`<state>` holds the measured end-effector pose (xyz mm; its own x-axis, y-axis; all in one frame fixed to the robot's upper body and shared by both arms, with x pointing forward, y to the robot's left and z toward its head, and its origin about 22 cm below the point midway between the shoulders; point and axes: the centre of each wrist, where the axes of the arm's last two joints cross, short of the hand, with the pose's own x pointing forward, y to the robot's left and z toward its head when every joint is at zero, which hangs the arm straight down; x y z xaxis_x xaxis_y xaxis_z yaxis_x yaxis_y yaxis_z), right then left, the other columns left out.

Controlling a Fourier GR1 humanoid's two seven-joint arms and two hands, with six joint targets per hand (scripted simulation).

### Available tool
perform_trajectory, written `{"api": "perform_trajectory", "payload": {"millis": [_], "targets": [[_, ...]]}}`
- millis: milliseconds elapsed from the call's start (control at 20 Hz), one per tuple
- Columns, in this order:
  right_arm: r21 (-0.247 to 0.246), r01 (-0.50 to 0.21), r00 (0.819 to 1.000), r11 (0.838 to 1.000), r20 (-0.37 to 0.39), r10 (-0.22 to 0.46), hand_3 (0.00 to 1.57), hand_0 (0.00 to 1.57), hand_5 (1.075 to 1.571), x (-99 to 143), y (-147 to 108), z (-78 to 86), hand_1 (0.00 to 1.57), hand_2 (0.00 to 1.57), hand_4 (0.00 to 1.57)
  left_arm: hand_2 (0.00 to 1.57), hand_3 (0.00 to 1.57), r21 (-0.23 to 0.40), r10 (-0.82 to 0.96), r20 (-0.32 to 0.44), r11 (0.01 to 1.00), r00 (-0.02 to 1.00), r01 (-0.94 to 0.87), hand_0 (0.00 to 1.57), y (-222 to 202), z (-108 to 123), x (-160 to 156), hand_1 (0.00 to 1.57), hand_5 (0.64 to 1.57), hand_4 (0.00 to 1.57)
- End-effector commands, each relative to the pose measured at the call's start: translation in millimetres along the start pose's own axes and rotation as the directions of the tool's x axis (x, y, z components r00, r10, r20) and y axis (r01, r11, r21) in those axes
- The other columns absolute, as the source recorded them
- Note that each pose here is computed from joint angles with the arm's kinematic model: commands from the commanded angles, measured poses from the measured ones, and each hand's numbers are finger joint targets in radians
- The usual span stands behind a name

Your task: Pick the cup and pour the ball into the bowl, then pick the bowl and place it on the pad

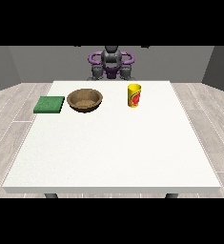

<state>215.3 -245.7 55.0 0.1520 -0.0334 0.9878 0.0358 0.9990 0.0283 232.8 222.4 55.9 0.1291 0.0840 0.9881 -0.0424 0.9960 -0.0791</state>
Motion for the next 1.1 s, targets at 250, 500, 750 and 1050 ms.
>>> {"api": "perform_trajectory", "payload": {"millis": [250,500,750,1050], "targets": [[-0.001,0.027,0.977,1.0,0.213,-0.026,0.0,0.0,1.551,60,-7,-1.2,0.0,0.0,0.76,0.0,0.0,-0.027,0.01,0.203,1.0,0.979,-0.005,0.0,-40,-7,42,0.0,1.556,0.6],[0.039,0.034,0.946,0.999,0.321,-0.045,0.22,0.0,1.551,42,7,-22.3,0.0,0.0,0.73,0.0,0.0,-0.028,-0.065,0.372,0.996,0.926,0.081,0.0,-53,-30,47,0.0,1.537,0.58],[0.027,0.038,0.905,0.999,0.424,-0.046,0.0,0.0,1.543,46,-11,-31.6,0.0,0.0,0.69,0.0,0.0,0.023,-0.114,0.475,0.993,0.873,0.117,0.0,-18,-44,12,0.0,1.487,0.55],[0.068,0.016,0.906,0.998,0.421,-0.043,0.0,0.0,1.553,44,-25,-29.0,0.0,0.0,0.68,0.0,0.0,0.036,-0.107,0.414,0.994,0.904,0.101,0.0,20,-72,-31,0.0,1.48,0.31]]}}
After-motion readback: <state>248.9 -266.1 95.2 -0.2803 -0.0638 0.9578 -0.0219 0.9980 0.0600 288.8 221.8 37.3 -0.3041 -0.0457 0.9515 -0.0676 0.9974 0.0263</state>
